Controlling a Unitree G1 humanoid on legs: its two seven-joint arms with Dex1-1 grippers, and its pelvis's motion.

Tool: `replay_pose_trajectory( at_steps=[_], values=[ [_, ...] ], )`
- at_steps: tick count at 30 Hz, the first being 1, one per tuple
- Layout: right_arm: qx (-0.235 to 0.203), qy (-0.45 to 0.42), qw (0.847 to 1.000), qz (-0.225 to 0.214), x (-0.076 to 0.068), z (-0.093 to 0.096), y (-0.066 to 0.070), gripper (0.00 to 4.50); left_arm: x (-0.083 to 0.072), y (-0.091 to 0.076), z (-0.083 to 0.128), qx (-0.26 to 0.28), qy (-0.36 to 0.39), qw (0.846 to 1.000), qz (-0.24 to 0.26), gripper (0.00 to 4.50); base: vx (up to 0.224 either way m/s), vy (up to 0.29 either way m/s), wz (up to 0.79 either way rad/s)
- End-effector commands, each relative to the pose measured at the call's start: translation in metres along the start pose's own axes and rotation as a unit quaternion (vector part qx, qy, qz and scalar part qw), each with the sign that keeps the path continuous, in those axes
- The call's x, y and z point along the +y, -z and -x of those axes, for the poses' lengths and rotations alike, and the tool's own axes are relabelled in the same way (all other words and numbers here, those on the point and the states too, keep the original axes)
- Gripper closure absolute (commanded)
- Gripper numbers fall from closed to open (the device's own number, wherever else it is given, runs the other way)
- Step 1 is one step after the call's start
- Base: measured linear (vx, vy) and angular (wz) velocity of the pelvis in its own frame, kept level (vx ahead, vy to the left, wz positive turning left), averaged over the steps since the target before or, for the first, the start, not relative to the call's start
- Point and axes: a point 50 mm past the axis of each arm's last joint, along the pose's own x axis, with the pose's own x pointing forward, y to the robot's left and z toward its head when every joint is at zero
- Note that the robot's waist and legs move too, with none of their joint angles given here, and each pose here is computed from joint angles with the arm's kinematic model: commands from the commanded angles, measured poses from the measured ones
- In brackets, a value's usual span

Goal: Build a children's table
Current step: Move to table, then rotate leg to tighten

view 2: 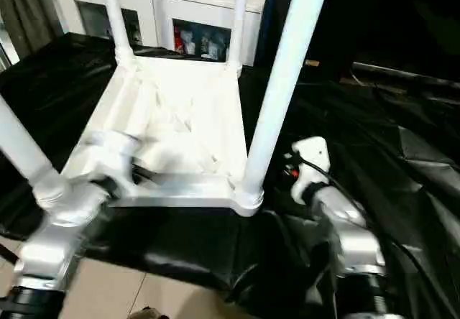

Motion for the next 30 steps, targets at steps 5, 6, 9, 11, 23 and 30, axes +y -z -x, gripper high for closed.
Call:
replay_pose_trajectory(
  at_steps=[5, 6, 9, 11, 23, 30],
  values=[
    [0.084, -0.106, 0.988, 0.079, -0.012, 0.035, 0.002, 0.86, 0.001, -0.005, -0.018, 0.068, 0.174, 0.98, -0.066, 0.08, 0.0, 0.0, 0.0],
    [0.1, -0.124, 0.983, 0.088, -0.012, 0.041, 0.004, 0.86, 0.002, -0.003, -0.018, 0.084, 0.193, 0.975, -0.068, 0.08, 0.0, 0.0, 0.0],
    [0.125, -0.156, 0.975, 0.1, -0.01, 0.054, 0.006, 0.86, 0.008, 0.002, -0.018, 0.113, 0.223, 0.966, -0.063, 0.36, 0.0, 0.0, 0.0],
    [0.13, -0.171, 0.972, 0.1, -0.007, 0.059, 0.006, 0.86, 0.011, 0.005, -0.019, 0.124, 0.24, 0.961, -0.055, 0.45, 0.0, 0.0, 0.0],
    [0.116, -0.217, 0.965, 0.093, 0.01, 0.064, -0.005, 0.86, 0.015, 0.012, -0.031, 0.176, 0.279, 0.942, -0.054, 1.44, 0.0, 0.0, 0.0],
    [0.113, -0.217, 0.966, 0.089, 0.011, 0.063, -0.008, 0.86, 0.019, 0.019, -0.035, 0.192, 0.267, 0.942, -0.065, 1.95, 0.0, 0.0, 0.0]
  ],
)
